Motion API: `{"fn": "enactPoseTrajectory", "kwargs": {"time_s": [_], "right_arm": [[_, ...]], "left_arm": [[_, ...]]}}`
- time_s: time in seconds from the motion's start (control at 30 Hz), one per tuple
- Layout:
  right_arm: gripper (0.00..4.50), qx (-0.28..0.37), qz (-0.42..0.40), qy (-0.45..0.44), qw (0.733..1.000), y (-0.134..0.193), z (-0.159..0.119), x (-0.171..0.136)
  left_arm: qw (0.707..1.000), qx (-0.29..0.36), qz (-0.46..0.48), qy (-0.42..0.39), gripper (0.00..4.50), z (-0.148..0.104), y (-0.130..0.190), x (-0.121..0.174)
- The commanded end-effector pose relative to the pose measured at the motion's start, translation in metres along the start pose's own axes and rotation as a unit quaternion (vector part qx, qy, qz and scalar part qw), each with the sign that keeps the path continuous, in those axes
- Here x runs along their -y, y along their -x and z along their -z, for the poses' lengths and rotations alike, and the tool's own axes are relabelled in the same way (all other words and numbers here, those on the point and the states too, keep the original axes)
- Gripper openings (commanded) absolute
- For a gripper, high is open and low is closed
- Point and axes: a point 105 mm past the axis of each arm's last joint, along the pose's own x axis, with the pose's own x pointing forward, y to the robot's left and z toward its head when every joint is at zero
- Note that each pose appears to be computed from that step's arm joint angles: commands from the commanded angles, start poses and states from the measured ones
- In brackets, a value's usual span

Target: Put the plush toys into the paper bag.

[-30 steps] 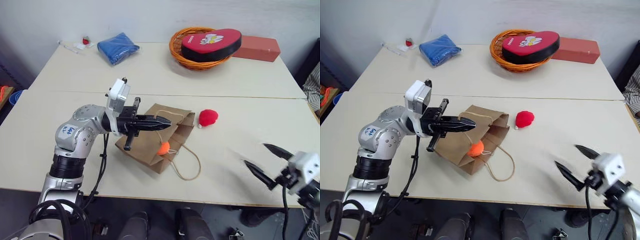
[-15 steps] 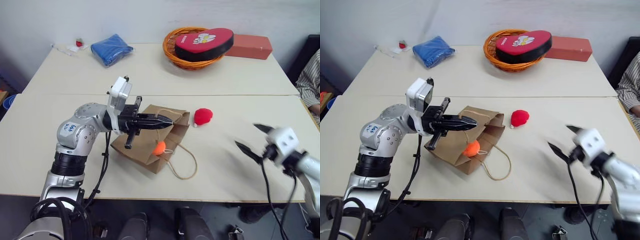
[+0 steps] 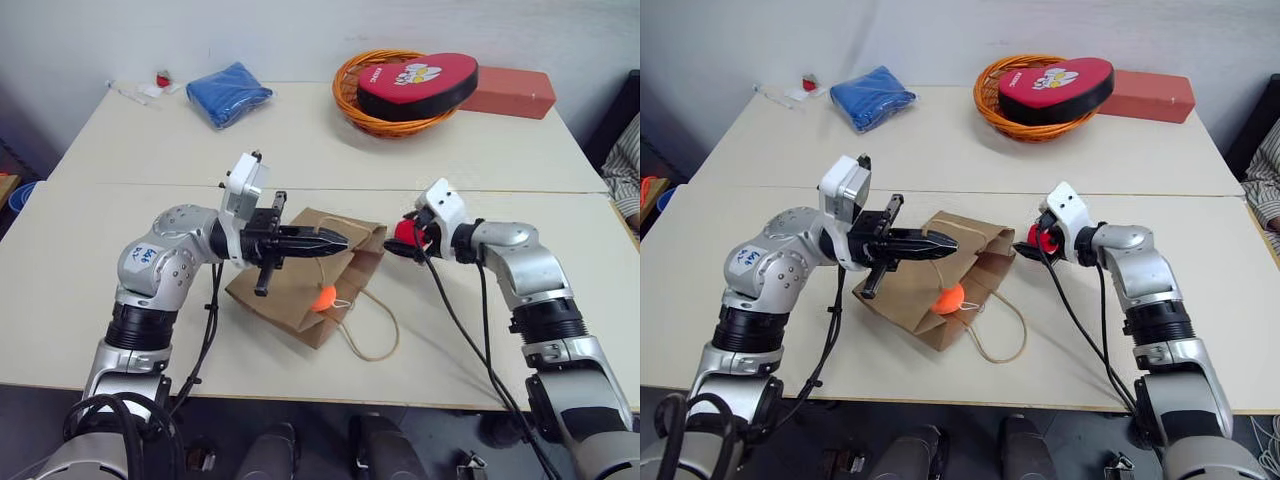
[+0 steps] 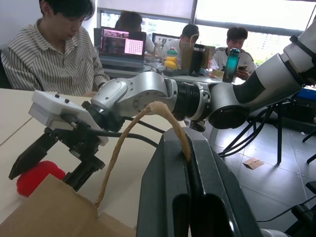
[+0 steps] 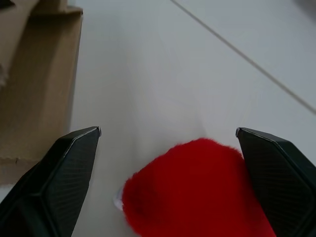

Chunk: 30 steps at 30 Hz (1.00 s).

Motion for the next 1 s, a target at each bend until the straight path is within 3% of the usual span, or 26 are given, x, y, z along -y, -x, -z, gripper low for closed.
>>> {"fn": "enactPoseTrajectory", "kwargs": {"time_s": [0.03,0.2,0.37,0.5,0.73,0.87,1.0], "right_arm": [[3.28,-0.005,0.019,-0.010,1.000,0.003,0.000,0.008],[1.52,-0.055,0.048,0.019,0.997,0.016,0.018,0.021],[0.03,-0.053,0.034,0.030,0.998,0.032,0.021,0.020],[0.03,-0.018,0.024,0.029,0.999,0.050,0.011,0.018],[0.03,0.042,-0.057,0.014,0.997,0.086,-0.016,-0.017],[0.03,0.089,-0.131,-0.026,0.987,0.077,-0.033,-0.074],[0.03,0.120,-0.135,-0.051,0.982,0.055,-0.040,-0.101]], "left_arm": [[1.000,-0.001,-0.001,-0.022,0.00,-0.006,0.002,0.001],[1.000,-0.001,-0.003,-0.024,0.00,-0.006,0.002,0.001],[1.000,-0.002,-0.005,-0.027,0.00,-0.006,0.004,0.000],[1.000,-0.003,-0.008,-0.030,0.00,-0.008,0.006,-0.001],[0.999,0.000,-0.012,-0.031,0.00,-0.011,0.009,-0.003],[1.000,0.010,-0.012,-0.026,0.00,-0.014,0.008,-0.004],[1.000,0.013,-0.009,-0.026,0.00,-0.014,0.005,-0.004]]}}
